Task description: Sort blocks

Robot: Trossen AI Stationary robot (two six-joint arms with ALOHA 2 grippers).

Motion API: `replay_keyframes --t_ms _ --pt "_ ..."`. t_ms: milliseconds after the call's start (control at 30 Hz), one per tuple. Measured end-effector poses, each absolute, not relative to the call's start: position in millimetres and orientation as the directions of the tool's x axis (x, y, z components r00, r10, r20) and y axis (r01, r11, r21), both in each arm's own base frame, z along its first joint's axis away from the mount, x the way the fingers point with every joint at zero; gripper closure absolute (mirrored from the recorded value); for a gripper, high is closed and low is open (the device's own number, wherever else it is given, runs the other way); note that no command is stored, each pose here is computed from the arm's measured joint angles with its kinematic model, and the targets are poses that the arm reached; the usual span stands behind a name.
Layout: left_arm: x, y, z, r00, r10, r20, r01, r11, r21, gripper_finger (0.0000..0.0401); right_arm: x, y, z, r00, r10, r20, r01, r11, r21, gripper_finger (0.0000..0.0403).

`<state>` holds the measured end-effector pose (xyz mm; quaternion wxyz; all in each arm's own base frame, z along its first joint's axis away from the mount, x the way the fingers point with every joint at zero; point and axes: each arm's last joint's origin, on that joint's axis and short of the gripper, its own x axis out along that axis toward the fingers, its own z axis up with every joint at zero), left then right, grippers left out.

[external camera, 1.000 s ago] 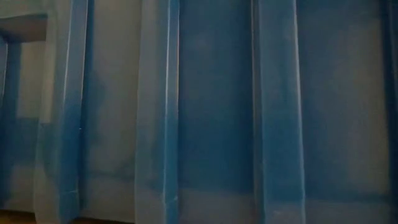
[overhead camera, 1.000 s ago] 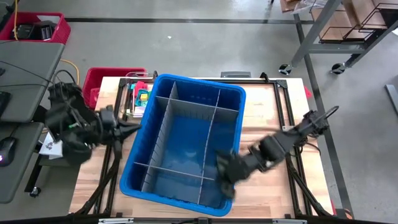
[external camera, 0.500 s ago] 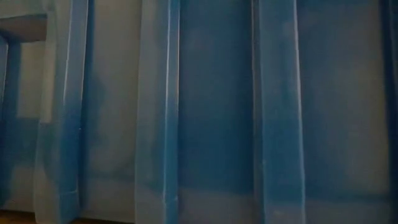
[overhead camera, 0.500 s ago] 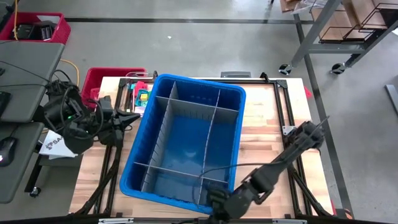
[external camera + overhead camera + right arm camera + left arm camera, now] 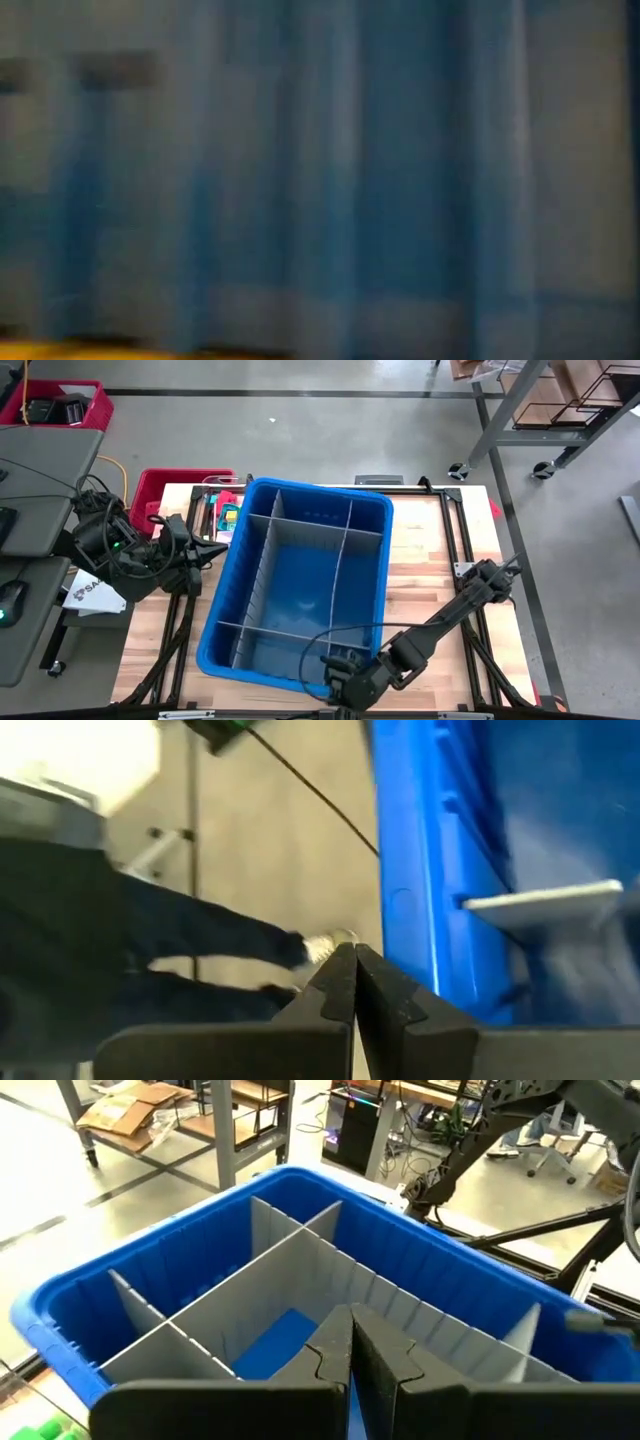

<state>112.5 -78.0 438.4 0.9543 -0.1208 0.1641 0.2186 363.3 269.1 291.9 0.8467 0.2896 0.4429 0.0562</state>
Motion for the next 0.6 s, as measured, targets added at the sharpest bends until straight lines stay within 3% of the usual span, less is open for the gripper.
replay_keyframes --t_ms 267,433,600 --pt "112 -77 437 0.846 0.381 -0.373 -0.458 0.878 -0.14 0.0401 351 250 290 0.487 0.151 -0.86 0.335 0.877 0.344 0.0403" --pt "103 -69 425 0.772 0.408 -0.486 -0.493 0.869 -0.053 0.0401 348 246 298 0.461 0.073 -0.885 0.345 0.903 0.255 0.0403" --pt "106 -64 408 0.698 0.371 -0.613 -0.591 0.782 -0.2 0.0401 343 239 336 0.519 0.023 -0.854 0.301 0.931 0.208 0.0403"
